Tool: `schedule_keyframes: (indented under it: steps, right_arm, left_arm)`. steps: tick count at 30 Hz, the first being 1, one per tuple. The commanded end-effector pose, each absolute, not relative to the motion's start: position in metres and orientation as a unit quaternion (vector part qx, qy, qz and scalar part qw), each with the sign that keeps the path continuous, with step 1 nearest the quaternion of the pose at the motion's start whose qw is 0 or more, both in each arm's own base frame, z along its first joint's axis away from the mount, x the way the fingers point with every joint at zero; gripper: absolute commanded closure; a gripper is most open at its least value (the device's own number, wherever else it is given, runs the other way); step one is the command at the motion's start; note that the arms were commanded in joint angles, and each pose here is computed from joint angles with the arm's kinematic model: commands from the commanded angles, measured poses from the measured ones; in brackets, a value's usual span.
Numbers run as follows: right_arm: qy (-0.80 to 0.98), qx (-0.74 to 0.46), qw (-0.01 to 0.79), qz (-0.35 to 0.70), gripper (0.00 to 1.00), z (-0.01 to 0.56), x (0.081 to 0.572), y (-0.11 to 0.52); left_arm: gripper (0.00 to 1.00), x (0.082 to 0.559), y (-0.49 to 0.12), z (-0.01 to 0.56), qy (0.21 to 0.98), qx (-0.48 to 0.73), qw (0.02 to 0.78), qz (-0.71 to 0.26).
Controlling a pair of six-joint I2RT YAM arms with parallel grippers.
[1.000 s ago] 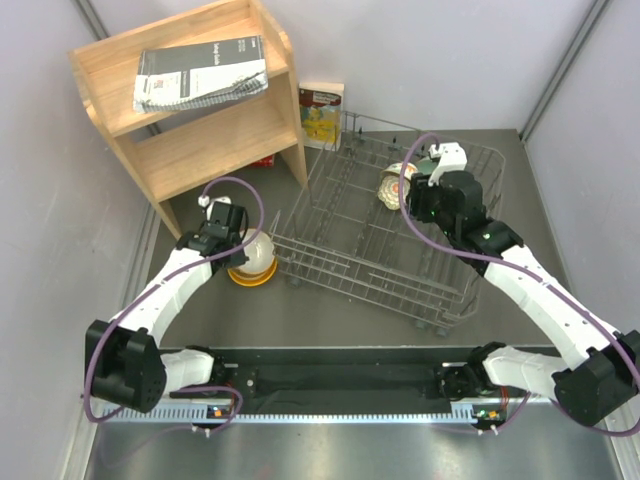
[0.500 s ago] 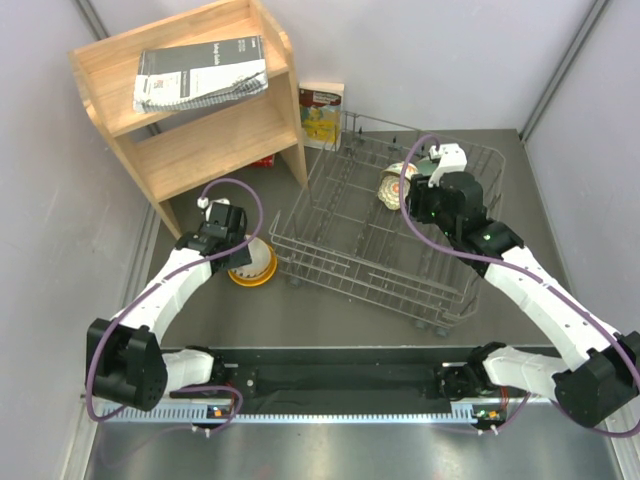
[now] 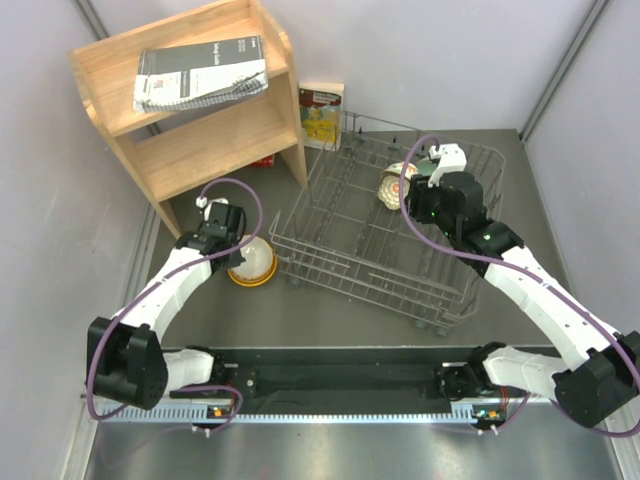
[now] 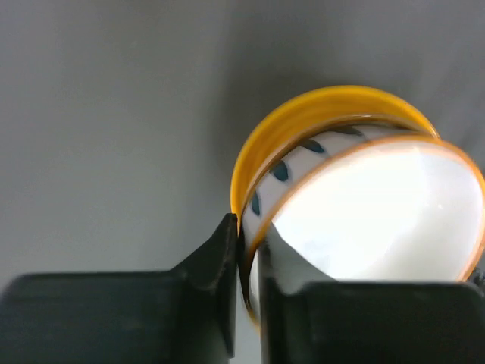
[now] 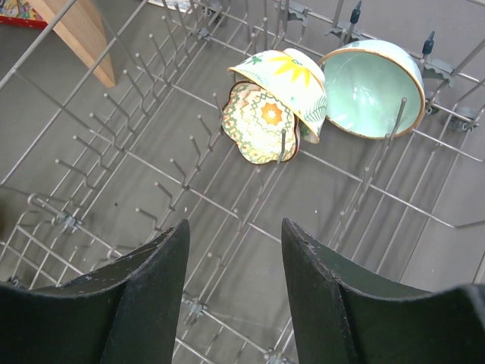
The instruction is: Unload the bowls from the dish rack
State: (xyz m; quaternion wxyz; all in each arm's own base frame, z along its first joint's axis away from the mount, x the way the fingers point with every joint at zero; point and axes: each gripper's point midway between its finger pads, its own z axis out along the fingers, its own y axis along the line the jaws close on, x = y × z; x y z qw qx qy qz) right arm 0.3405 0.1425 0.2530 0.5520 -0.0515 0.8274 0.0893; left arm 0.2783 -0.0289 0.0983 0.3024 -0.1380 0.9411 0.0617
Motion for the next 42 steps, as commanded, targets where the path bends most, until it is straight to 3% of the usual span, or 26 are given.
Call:
schedule_keyframes:
  steps: [1, 2, 42]
  right_arm:
    - [0.813, -0.041, 0.573, 0.096, 0.48, 0.271, 0.345, 0.139]
    - [0.813, -0.040, 0.573, 0.096, 0.48, 0.270, 0.345, 0.139]
    - [0.817, -0.037, 0.569, 0.089, 0.48, 0.263, 0.345, 0.132]
  left_arm:
    - [0.94, 0.288, -0.029, 0.116, 0.933, -0.138, 0.328, 0.057]
    - [1.00, 0.288, -0.029, 0.117, 0.933, -0.137, 0.328, 0.056]
    - [1.00, 0.298, -0.044, 0.111, 0.940, -0.158, 0.303, 0.011]
